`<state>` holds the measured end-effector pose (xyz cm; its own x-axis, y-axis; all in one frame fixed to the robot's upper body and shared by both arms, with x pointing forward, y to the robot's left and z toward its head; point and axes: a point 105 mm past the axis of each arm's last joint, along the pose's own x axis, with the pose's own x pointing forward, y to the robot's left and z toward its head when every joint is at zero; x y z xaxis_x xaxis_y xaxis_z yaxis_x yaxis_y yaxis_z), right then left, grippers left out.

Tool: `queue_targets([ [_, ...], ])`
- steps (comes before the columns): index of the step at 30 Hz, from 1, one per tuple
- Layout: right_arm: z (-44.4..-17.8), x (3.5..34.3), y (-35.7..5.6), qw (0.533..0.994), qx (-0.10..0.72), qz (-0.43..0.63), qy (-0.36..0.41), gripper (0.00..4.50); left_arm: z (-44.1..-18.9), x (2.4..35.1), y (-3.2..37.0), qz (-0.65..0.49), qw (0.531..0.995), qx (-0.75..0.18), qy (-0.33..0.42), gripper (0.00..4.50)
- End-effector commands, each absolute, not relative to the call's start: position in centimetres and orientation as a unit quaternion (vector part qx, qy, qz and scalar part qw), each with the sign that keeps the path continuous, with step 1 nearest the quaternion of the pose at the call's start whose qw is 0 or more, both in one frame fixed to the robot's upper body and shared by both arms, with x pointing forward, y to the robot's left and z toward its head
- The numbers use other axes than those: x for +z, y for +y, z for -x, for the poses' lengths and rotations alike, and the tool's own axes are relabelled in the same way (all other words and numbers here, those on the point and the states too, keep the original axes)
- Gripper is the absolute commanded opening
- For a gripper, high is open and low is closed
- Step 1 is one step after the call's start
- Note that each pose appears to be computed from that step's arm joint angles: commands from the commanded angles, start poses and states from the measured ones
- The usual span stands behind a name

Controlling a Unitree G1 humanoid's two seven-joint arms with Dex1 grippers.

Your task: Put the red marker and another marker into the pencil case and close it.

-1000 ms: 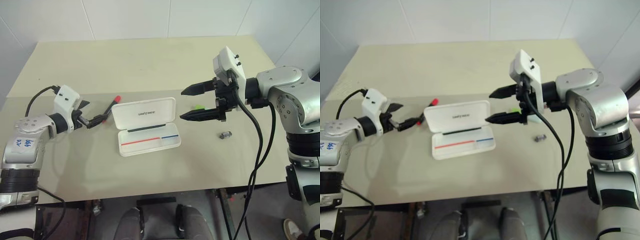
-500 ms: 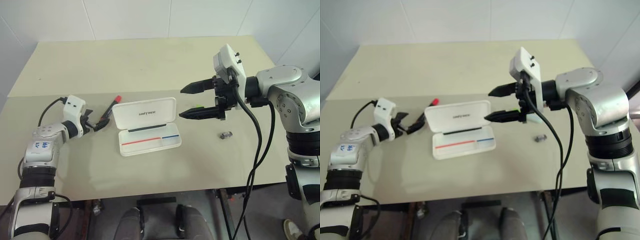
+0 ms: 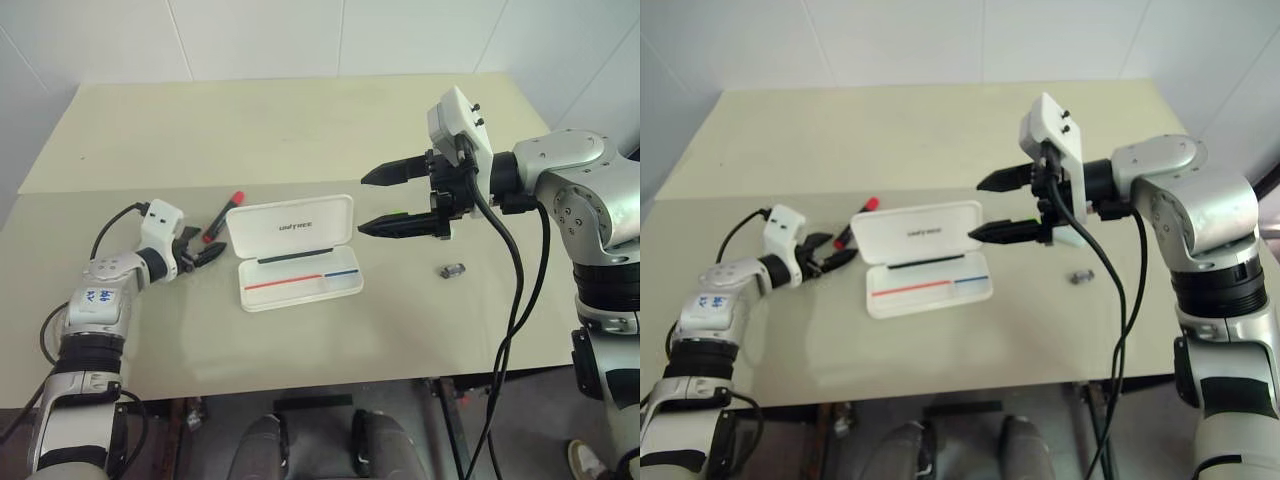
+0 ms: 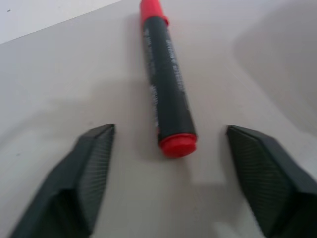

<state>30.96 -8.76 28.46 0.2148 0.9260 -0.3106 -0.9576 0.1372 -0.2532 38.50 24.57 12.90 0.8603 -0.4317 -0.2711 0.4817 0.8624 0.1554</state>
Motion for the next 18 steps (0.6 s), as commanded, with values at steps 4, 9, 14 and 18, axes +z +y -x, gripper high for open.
queue_targets([
  [4,-30.7,29.8,-9.3,0.76,0.616,0.207,0.014,4.25,-38.3,11.1,24.6,-0.119,0.954,-0.237,0.138,1.29],
  [9,-30.7,29.7,-9.4,0.762,0.613,0.207,0.016,4.25,-38.5,11.4,25.4,-0.121,0.958,-0.224,0.13,0.62],
  [14,-30.8,29.7,-9.4,0.764,0.612,0.206,0.017,4.25,-38.5,11.8,25.9,-0.124,0.961,-0.215,0.123,0.62],
  [18,-30.8,29.7,-9.4,0.763,0.612,0.206,0.017,4.25,-38.7,13.2,26.7,-0.127,0.967,-0.195,0.101,0.62],
])
